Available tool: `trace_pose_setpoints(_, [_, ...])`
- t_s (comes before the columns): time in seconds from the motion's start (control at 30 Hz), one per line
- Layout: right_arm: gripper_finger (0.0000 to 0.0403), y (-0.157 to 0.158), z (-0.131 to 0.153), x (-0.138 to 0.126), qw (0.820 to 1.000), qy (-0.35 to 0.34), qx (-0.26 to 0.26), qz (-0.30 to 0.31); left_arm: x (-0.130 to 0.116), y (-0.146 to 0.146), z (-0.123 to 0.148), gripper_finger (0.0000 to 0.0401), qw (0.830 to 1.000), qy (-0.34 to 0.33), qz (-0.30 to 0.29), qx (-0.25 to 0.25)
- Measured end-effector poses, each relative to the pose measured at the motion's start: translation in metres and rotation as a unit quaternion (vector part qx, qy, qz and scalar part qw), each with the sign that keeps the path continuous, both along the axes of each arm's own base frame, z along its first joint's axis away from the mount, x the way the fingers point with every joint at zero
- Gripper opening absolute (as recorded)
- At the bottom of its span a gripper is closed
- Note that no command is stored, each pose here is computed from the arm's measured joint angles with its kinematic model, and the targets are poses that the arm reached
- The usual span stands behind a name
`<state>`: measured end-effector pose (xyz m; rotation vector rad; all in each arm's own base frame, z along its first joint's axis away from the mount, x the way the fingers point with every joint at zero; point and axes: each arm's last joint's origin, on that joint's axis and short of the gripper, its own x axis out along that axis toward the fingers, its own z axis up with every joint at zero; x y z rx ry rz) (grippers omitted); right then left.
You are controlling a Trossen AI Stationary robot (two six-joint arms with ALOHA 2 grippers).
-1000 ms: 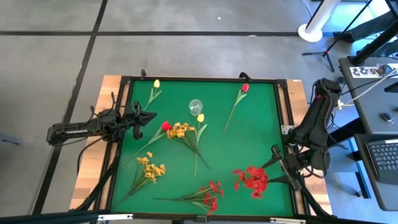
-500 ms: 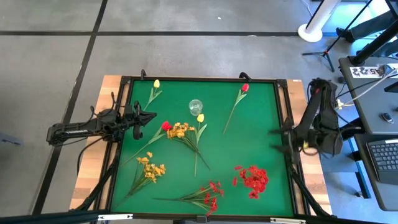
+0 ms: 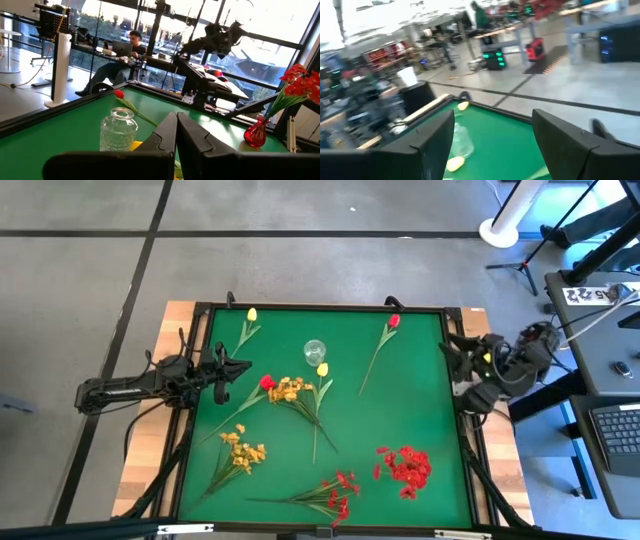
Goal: Sort flowers into vase by color
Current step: Put the top right red flower into the red vase
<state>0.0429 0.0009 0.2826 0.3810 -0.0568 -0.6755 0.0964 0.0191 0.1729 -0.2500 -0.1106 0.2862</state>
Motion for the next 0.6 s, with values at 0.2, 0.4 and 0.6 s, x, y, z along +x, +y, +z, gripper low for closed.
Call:
trace_pose_setpoints(0.2, [0.0266, 0.0, -0.004, 0.01, 0.996, 0.08, 0.002, 0.026, 0.0, 0.0, 0.0, 0.0005, 1.0, 0.0, 0.0, 0.0])
trace_pose_setpoints(0.4, [0.0266, 0.001, -0.014, 0.029, 0.985, 0.169, 0.019, 0.009, 0.0, 0.0, 0.0, 0.0005, 1.0, 0.0, 0.0, 0.0])
trace_pose_setpoints(0.6, [0.0266, -0.01, -0.028, 0.059, 0.962, 0.262, 0.061, -0.051, 0.0, 0.0, 0.0, 0.0005, 1.0, 0.0, 0.0, 0.0])
